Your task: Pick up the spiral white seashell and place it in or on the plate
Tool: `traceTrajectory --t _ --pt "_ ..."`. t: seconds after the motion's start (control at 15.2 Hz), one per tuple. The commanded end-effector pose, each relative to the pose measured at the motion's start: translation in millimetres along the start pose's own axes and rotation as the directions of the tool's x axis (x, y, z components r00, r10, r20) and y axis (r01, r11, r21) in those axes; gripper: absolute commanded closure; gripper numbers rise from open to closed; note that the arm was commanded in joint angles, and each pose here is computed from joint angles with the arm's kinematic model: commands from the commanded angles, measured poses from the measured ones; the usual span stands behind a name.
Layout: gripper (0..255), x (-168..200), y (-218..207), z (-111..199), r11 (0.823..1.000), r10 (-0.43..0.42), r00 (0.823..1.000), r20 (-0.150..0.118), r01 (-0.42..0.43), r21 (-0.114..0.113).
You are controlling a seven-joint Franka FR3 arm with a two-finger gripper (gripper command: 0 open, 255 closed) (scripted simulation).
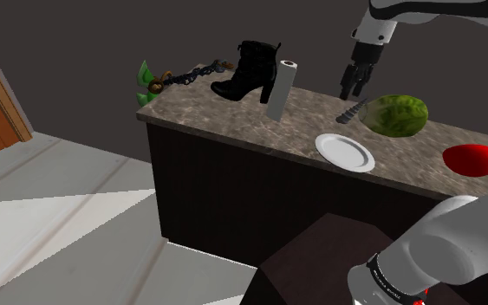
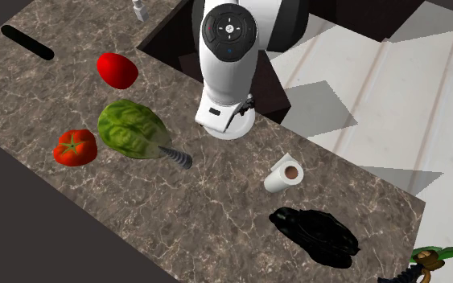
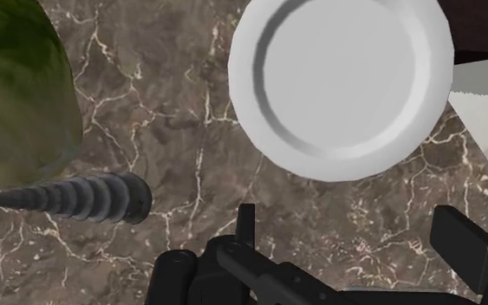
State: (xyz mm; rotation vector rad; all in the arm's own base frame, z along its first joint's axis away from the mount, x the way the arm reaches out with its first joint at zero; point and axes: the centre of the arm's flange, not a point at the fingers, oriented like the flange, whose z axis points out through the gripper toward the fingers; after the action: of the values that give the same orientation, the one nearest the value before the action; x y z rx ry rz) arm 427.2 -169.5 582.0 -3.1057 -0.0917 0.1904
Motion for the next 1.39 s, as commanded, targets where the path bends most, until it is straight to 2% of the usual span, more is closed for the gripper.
traceTrajectory --t 0.0,0.33,0.73,0.79,1.32 --pt "0 13.4 26.3 3.5 1.0 0.0 0.999 0.04 0.0 -0.012" --pt "0 48.7 83.6 16.7 0.999 0.005 0.991 0.133 0.0 -0.04" --pt "0 89.1 152.9 34.7 0.997 0.014 0.97 0.242 0.003 -0.072" --pt "0 92.6 159.1 36.4 0.997 0.015 0.968 0.252 0.004 -0.075" --pt "0 82.5 162.1 75.0 0.997 0.015 0.968 0.252 0.004 -0.075"
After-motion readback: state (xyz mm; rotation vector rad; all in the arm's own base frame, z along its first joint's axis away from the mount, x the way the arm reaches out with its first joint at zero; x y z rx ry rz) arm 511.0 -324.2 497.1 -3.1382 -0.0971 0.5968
